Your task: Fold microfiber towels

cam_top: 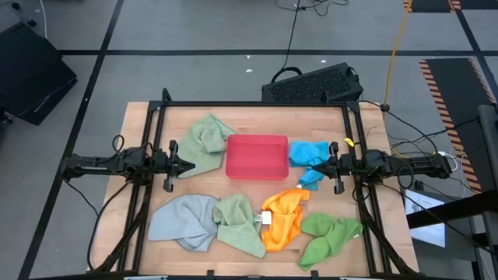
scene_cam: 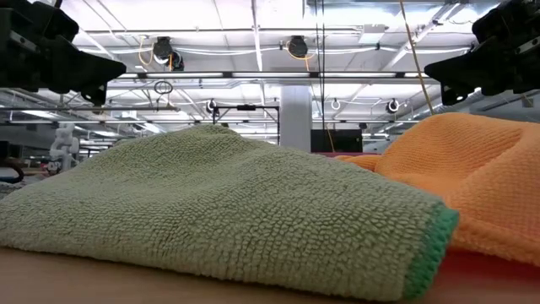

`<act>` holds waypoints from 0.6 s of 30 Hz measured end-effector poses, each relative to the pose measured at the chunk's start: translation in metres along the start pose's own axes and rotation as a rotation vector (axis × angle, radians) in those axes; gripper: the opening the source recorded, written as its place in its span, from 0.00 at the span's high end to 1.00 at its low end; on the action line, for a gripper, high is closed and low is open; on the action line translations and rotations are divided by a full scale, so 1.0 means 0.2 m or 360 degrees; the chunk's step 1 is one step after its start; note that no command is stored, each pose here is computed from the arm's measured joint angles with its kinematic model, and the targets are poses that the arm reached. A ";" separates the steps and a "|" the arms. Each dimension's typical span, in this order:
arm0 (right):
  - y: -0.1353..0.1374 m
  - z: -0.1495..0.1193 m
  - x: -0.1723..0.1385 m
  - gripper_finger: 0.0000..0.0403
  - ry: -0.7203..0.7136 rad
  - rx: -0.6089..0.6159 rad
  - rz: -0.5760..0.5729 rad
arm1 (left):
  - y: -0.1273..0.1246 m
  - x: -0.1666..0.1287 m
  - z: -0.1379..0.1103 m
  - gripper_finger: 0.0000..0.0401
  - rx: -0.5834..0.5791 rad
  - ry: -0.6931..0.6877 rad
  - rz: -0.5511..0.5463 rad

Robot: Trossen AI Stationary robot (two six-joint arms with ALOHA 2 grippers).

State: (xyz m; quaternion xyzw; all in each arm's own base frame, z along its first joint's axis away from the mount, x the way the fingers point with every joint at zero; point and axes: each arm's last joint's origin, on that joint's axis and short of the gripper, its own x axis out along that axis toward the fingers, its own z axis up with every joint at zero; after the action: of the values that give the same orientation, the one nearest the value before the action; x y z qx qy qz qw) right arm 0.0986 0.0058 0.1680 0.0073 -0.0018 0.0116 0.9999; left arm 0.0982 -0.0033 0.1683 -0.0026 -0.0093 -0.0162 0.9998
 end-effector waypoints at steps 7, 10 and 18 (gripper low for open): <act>0.00 0.00 0.00 1.00 0.0002 0.0000 0.0001 | 0.00 0.00 0.00 0.94 0.0000 -0.0001 -0.0001; 0.00 0.00 0.00 1.00 0.0000 0.0000 0.0000 | 0.00 0.00 0.00 0.94 0.0001 -0.0001 0.0000; 0.00 0.00 0.00 1.00 -0.0001 -0.0043 0.0000 | 0.00 0.00 0.01 0.94 0.0000 -0.0046 -0.0001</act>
State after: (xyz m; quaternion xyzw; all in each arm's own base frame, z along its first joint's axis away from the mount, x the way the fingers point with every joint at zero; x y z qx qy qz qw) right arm 0.0986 0.0058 0.1680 -0.0063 -0.0022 0.0115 0.9999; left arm 0.0981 -0.0033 0.1711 -0.0028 -0.0238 -0.0164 0.9996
